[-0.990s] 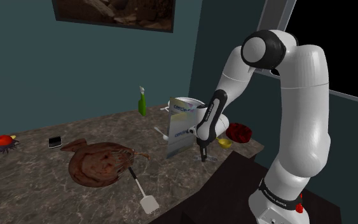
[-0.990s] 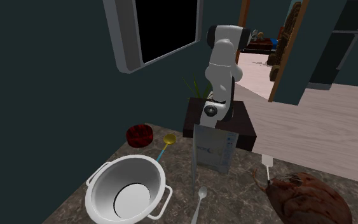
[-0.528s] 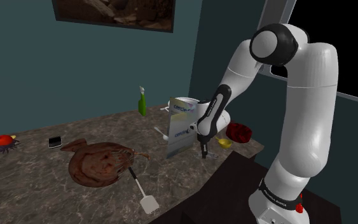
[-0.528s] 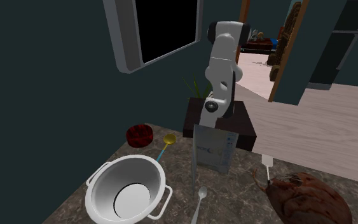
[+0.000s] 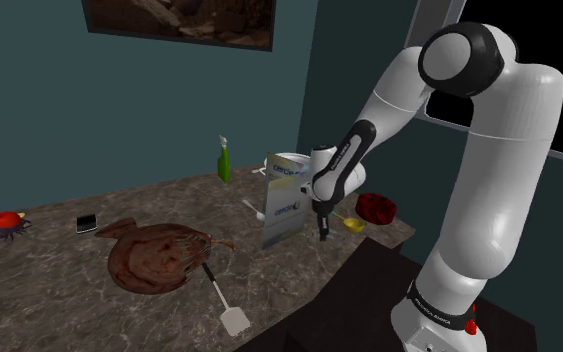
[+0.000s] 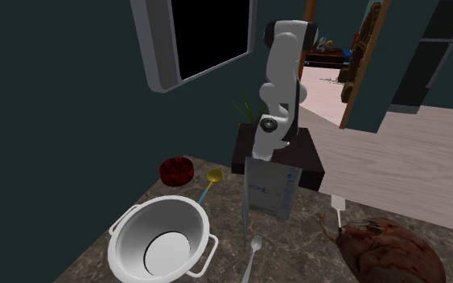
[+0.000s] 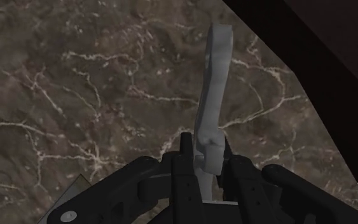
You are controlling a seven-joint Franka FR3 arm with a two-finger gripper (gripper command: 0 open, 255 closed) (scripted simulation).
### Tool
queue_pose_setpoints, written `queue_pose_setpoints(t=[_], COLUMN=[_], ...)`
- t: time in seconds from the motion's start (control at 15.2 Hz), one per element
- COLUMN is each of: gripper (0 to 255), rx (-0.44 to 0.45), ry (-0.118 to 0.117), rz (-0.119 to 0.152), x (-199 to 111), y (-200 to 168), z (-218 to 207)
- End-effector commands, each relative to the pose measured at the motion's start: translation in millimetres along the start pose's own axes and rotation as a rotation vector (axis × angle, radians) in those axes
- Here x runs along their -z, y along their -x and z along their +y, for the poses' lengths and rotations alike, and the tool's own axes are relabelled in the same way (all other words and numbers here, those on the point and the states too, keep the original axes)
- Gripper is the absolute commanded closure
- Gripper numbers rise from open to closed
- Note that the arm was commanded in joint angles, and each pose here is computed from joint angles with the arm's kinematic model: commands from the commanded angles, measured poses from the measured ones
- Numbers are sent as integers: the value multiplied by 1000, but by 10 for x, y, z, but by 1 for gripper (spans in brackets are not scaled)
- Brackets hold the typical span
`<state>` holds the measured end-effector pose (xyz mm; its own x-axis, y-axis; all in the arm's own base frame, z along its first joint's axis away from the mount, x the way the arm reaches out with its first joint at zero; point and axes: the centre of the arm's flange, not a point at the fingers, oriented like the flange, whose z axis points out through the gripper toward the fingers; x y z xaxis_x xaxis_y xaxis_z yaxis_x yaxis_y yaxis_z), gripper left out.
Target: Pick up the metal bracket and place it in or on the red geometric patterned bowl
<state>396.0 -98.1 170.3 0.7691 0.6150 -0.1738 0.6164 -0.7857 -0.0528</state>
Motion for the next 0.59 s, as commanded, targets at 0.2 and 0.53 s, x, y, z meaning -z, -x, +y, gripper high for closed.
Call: queue_pose_setpoints(t=[0.2,0.53], gripper=[255,255], rx=[0,0], ry=[0,0], rz=[0,0], x=[262,521], y=[51,97], z=[-17,-31])
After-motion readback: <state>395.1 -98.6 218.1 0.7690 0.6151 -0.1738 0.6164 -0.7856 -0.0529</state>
